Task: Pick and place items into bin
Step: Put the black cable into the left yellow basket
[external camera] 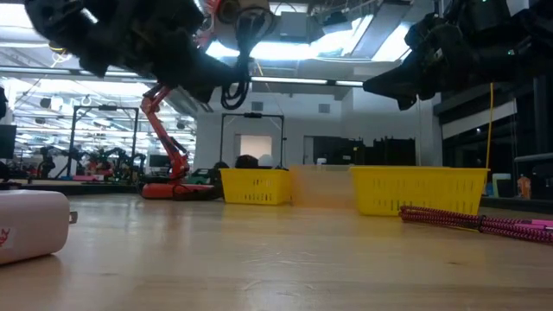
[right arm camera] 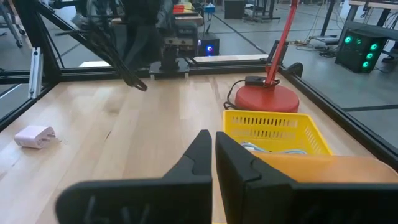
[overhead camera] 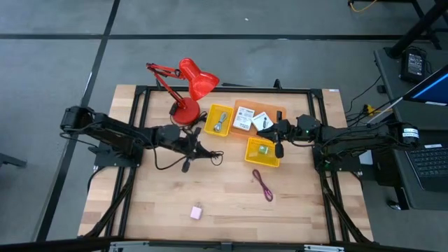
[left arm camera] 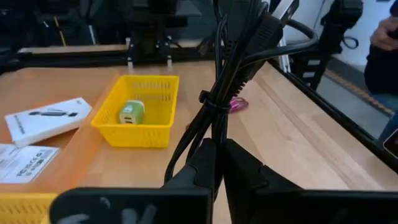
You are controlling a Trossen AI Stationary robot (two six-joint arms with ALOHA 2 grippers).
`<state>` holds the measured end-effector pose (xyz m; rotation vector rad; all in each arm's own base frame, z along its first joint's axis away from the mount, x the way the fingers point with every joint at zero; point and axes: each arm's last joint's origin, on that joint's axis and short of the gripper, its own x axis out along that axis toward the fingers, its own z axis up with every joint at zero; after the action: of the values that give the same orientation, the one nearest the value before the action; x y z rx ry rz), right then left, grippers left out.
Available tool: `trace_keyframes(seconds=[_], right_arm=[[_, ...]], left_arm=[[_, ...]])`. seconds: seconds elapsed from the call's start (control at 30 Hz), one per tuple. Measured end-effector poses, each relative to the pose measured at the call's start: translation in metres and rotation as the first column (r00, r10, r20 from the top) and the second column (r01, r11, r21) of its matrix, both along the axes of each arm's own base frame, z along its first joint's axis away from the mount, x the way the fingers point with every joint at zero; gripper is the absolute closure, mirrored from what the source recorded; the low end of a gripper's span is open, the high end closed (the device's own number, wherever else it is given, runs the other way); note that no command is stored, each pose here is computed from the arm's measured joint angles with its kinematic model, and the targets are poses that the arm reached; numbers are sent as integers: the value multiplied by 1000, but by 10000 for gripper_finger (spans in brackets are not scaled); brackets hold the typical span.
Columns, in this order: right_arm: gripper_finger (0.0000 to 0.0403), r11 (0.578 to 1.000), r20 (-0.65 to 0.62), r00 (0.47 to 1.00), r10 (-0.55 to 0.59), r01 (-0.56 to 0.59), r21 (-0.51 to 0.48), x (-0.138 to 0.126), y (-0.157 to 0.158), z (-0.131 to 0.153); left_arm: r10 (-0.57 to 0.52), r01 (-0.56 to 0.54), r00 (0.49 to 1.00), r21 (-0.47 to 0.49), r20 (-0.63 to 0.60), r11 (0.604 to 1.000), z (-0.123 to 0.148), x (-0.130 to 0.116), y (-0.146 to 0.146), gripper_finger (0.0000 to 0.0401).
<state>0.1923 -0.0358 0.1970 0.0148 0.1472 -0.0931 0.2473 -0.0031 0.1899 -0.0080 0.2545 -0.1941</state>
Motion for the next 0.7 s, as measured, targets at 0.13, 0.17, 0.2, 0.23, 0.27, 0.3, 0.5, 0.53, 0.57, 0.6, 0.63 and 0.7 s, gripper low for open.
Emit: trace_keyframes(seconds=[0.13,0.17,0.2,0.23,0.27,0.3,0.5,0.53,0.57,0.6,0.63,0.7], right_arm=[[397,1000,3,1000,0,0,-1,0,0,0],[397,1000,4,1000,0,0,0,0,0,0],[397,1000,4,1000,0,0,1,0,0,0],[397,1000,4,1000,0,0,1,0,0,0],[397,1000,4,1000,0,0,1,0,0,0],[397,1000,4,1000,0,0,1,0,0,0],[397,1000,4,1000,-1,1,2,0,0,0],[397,1000,4,1000,-1,1,2,0,0,0],[397,1000,4,1000,0,0,2,0,0,0],[397,1000,4,1000,-1,1,2,0,0,0],[397,1000,4,1000,0,0,2,0,0,0],[397,1000,4,1000,-1,1,2,0,0,0]], left_arm=[[42,-41,999,-38,26,998,-10,-8,1,393],[64,-62,998,-41,30,997,-11,-9,1,393],[85,-84,996,-41,31,996,-12,-10,2,393],[102,-101,995,-39,23,994,-13,-11,2,393],[124,-123,992,-41,15,992,-14,-11,3,393],[147,-146,989,-44,13,988,-14,-11,4,393],[374,-373,927,-77,9,925,-14,-11,10,393],[404,-403,915,-68,8,913,-14,-11,11,392],[430,-429,903,-59,5,901,-15,-12,12,392],[454,-453,891,-50,-1,890,-15,-12,13,392],[478,-477,879,-47,-5,878,-16,-12,13,392],[528,-528,849,-52,-8,848,-16,-13,15,392]])
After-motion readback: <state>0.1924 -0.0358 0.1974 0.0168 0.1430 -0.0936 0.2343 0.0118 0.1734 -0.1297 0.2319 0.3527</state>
